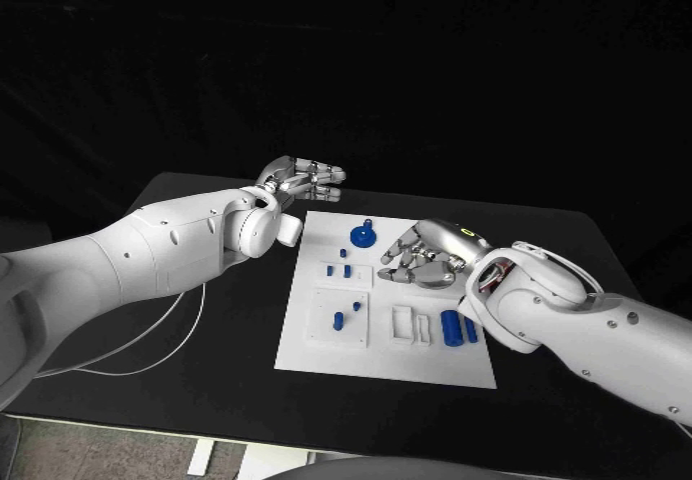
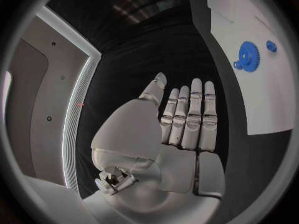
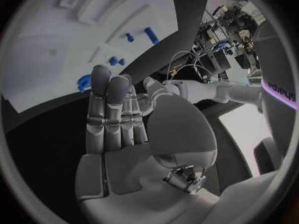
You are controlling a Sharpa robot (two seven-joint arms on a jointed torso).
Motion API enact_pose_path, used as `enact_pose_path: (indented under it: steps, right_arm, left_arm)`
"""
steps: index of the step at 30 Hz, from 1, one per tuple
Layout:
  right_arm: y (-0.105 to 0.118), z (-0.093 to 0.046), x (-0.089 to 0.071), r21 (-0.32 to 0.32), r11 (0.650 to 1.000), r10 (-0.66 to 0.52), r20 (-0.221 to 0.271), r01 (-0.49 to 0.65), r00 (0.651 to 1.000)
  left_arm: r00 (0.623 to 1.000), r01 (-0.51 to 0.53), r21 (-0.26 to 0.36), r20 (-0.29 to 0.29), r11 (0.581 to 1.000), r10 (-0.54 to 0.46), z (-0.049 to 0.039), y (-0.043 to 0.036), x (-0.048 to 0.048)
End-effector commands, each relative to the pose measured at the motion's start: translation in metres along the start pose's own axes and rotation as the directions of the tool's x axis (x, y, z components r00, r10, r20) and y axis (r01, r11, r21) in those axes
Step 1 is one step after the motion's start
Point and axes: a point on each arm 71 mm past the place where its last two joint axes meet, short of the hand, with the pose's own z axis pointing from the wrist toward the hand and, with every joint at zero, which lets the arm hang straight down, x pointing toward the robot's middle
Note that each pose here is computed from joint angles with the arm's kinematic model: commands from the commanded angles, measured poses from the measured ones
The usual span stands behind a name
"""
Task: Assemble the parts on the task board
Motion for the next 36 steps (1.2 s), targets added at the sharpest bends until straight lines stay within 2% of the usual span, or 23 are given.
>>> enact_pose_path:
  steps: [1, 4, 7, 11, 15, 18, 21, 24, 27, 36]
  right_arm:
    - [-0.025, -0.007, -0.008, 0.147, 0.981, 0.135, -0.060, -0.125, 0.989]
    - [-0.045, -0.016, -0.015, 0.221, 0.969, 0.141, -0.145, -0.106, 0.979]
    - [-0.059, -0.025, -0.020, 0.286, 0.953, 0.161, -0.194, -0.102, 0.968]
    - [-0.076, -0.039, -0.024, 0.392, 0.914, 0.220, -0.254, -0.108, 0.942]
    - [-0.086, -0.050, -0.026, 0.491, 0.864, 0.271, -0.263, -0.113, 0.926]
    - [-0.092, -0.059, -0.026, 0.586, 0.802, 0.319, -0.249, -0.120, 0.914]
    - [-0.095, -0.066, -0.024, 0.650, 0.753, 0.347, -0.263, -0.101, 0.900]
    - [-0.096, -0.069, -0.023, 0.683, 0.726, 0.355, -0.281, -0.074, 0.891]
    - [-0.095, -0.071, -0.021, 0.697, 0.716, 0.354, -0.300, -0.050, 0.886]
    - [-0.090, -0.068, -0.017, 0.685, 0.728, 0.322, -0.355, 0.010, 0.878]
  left_arm:
    - [1.000, 0.009, 0.005, -0.005, 1.000, -0.009, -0.0015, -0.0018, 0.0009]
    - [1.000, 0.014, 0.004, -0.001, 1.000, -0.014, -0.0042, -0.0017, -0.0015]
    - [1.000, 0.027, 0.000, 0.002, 1.000, -0.027, -0.0078, -0.0015, -0.0037]
    - [0.999, 0.039, -0.003, 0.000, 0.999, -0.039, -0.0117, -0.0016, -0.0041]
    - [0.999, 0.046, -0.005, -0.005, 0.999, -0.046, -0.0149, -0.0017, -0.0041]
    - [0.999, 0.049, -0.004, -0.008, 0.999, -0.049, -0.0186, -0.0020, -0.0047]
    - [0.999, 0.051, -0.004, -0.008, 0.999, -0.051, -0.0213, -0.0022, -0.0055]
    - [0.999, 0.053, -0.004, -0.010, 0.999, -0.053, -0.0230, -0.0023, -0.0057]
    - [0.998, 0.054, -0.003, -0.012, 0.999, -0.054, -0.0241, -0.0024, -0.0054]
    - [0.996, 0.076, -0.009, -0.035, 0.997, -0.076, -0.0249, -0.0026, -0.0004]
